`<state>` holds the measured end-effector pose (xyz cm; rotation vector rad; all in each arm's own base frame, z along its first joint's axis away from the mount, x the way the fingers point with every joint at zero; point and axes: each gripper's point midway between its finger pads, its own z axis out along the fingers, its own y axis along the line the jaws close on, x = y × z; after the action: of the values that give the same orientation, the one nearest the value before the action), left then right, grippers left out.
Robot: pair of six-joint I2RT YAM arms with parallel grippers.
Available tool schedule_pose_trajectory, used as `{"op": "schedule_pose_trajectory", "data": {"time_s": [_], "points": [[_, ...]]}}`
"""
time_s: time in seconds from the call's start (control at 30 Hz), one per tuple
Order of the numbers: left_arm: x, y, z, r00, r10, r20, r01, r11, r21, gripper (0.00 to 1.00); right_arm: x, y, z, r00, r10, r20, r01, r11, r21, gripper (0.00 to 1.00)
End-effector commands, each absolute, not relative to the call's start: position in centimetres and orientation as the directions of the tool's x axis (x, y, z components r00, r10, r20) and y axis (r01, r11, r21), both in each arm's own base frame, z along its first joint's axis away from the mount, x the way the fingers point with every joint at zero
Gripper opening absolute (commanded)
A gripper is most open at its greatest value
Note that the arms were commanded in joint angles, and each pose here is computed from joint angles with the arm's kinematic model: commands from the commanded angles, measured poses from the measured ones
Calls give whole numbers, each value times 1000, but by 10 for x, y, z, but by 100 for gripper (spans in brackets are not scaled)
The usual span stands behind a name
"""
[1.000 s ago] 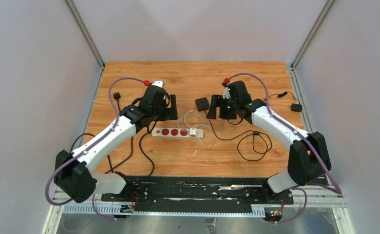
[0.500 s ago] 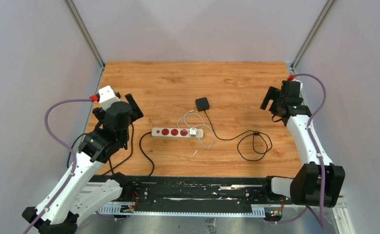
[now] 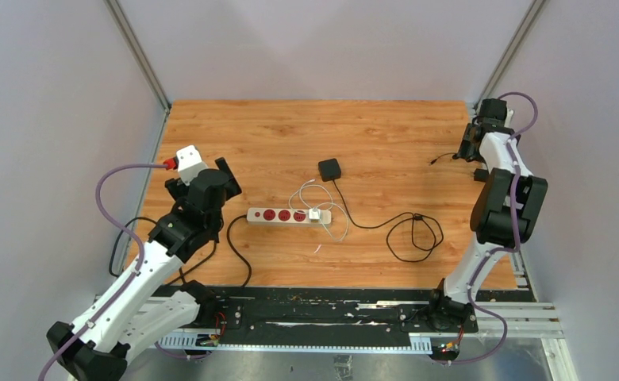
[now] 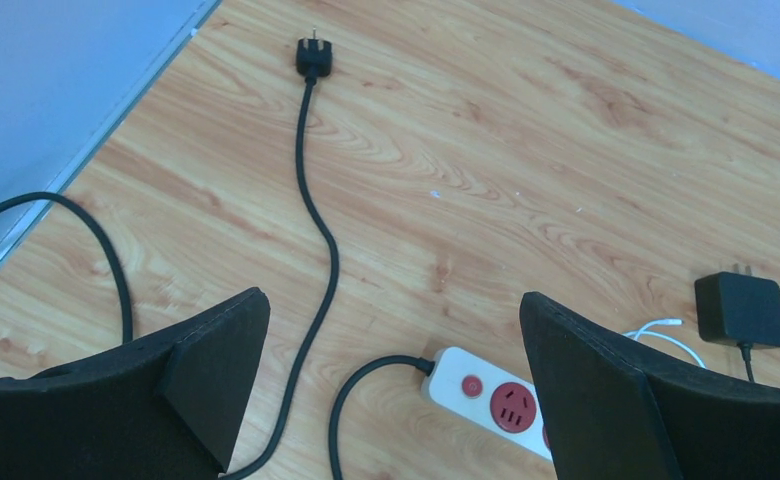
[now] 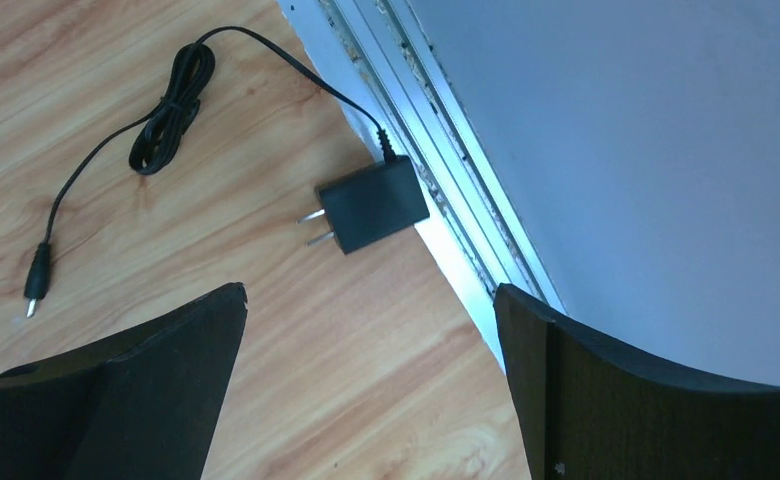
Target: Insert the plug
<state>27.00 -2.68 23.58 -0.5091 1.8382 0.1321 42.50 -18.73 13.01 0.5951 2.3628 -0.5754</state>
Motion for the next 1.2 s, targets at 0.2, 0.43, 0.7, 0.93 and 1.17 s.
{"op": "schedule_pose_trajectory", "data": {"time_s": [0.2,0.43,0.7,0.93,1.17], "points": [[285,-37,238,-217,-295,-930,-389,900,-195,100,441,-220,100,-755,312,-576,543,790,-284,99],[291,-45,236,-235,-293,-927,-364,910,-196,100,445,-221,62,-751,394,-529,561,805,-196,97],[295,-51,231,-259,-288,-922,-351,917,-188,100,441,-218,33,-743,466,-481,584,802,-126,91],[296,-52,230,-264,-287,-921,-346,919,-187,100,441,-217,23,-740,485,-466,586,805,-93,84],[295,-54,229,-271,-286,-919,-338,922,-188,100,439,-209,16,-739,497,-454,575,817,-41,78]]}}
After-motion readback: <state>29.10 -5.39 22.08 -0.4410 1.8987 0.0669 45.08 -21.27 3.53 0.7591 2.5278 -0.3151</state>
